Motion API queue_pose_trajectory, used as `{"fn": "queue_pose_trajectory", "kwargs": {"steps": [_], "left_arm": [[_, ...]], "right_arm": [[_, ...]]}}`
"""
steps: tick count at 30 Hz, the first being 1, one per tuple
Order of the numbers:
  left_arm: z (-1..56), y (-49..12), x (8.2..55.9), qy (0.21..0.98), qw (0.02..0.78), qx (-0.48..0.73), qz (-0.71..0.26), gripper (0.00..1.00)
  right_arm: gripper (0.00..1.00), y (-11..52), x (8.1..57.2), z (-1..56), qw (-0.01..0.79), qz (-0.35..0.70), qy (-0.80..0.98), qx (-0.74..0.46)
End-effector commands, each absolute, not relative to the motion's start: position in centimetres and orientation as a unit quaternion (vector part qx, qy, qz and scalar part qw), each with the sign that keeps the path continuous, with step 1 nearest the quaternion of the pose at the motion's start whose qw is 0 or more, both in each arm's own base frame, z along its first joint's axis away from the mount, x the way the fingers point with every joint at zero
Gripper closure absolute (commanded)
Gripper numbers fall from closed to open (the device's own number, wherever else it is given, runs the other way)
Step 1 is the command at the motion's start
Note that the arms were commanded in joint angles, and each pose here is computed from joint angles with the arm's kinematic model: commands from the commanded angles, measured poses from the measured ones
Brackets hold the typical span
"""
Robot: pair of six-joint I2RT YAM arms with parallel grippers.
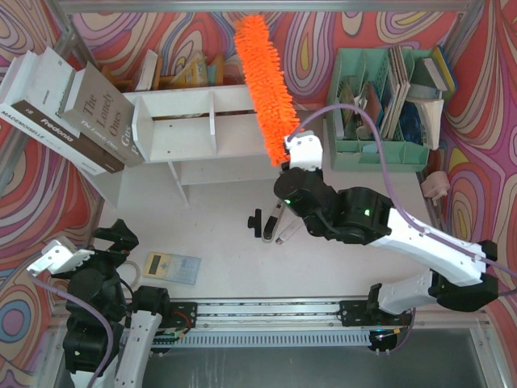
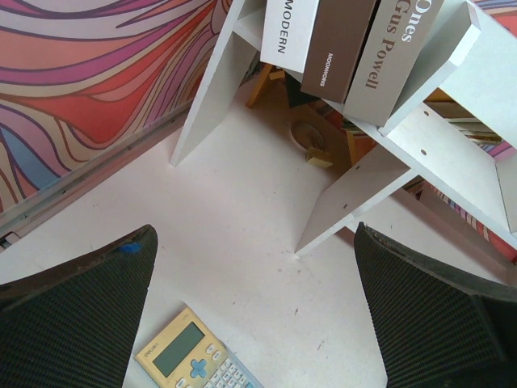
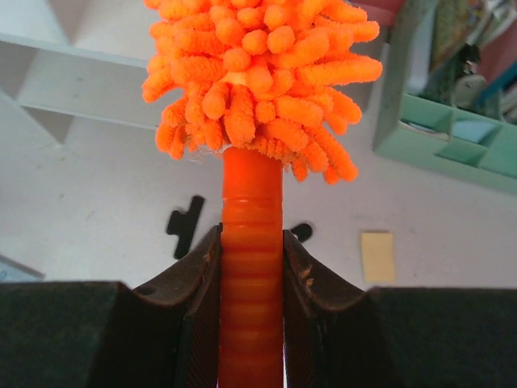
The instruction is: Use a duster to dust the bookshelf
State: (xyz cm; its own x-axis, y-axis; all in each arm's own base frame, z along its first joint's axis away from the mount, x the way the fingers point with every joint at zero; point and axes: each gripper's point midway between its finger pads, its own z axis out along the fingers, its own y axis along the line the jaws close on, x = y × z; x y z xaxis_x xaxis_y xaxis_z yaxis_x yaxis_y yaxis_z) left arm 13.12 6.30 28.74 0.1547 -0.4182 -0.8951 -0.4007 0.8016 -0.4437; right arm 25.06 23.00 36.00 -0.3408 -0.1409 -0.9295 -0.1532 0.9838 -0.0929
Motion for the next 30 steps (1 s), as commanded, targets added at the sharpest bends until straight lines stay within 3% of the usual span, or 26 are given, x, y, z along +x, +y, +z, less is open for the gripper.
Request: {"fn": "queue_pose_trajectory", "kwargs": {"steps": [1, 8, 17, 25, 30], "left_arm": [[29.0, 6.2, 13.3, 0.642, 0.698, -0.317, -0.016, 0.01], [29.0, 6.1, 13.5, 0.644, 0.697, -0.315, -0.017, 0.01], [30.6, 3.3, 15.5, 0.668, 0.680, -0.293, -0.082, 0.01], [40.0, -4.5, 19.5, 0.692, 0.640, -0.212, -0.257, 0.02], [45.9, -7.7, 21.0, 0.653, 0.645, -0.179, -0.353, 0.02]], "right_arm": [[1.00, 18.9, 25.3, 34.9, 0.565, -0.025, 0.824, -0.033], [1.00, 14.6, 24.8, 33.9, 0.558, -0.052, 0.828, 0.003], [1.00, 11.5, 23.9, 38.4, 0.620, -0.016, 0.784, 0.017], [1.00, 14.5, 22.5, 41.0, 0.703, 0.132, 0.695, -0.078], [1.00, 17.6, 21.9, 39.9, 0.700, 0.178, 0.677, -0.140]]}}
